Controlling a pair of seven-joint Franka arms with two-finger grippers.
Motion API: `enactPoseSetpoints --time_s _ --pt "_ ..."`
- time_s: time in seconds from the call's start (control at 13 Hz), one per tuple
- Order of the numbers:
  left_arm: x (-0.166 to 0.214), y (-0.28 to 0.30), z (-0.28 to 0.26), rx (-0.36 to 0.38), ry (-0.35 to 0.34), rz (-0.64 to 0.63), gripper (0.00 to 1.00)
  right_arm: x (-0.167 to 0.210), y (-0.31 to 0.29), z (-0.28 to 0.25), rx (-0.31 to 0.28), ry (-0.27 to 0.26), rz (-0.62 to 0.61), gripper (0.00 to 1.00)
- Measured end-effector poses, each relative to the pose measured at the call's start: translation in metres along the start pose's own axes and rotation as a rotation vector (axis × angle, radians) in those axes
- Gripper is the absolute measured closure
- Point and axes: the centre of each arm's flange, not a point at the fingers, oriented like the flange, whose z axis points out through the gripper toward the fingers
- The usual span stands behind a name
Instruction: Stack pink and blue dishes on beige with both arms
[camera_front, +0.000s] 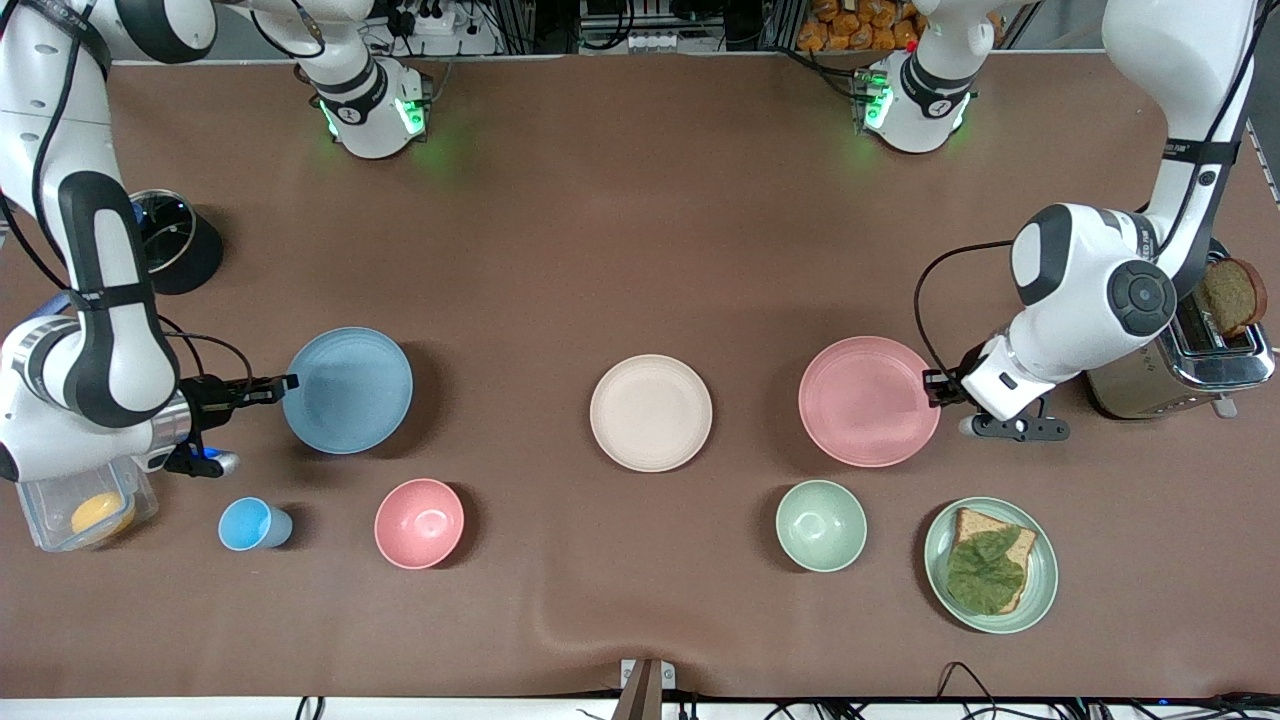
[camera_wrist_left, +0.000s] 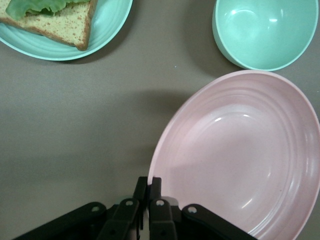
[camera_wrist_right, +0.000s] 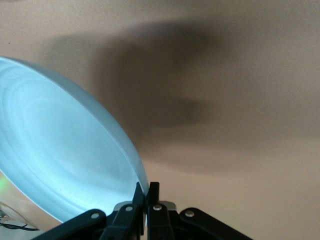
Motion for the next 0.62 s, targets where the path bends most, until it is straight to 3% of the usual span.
enactPoseSetpoints --time_s 0.62 --pt "0.0048 0.0030 -0.0053 -0.003 0.014 0.004 0.94 0.0000 0.0001 -0.0001 0.001 0.000 0.001 0.96"
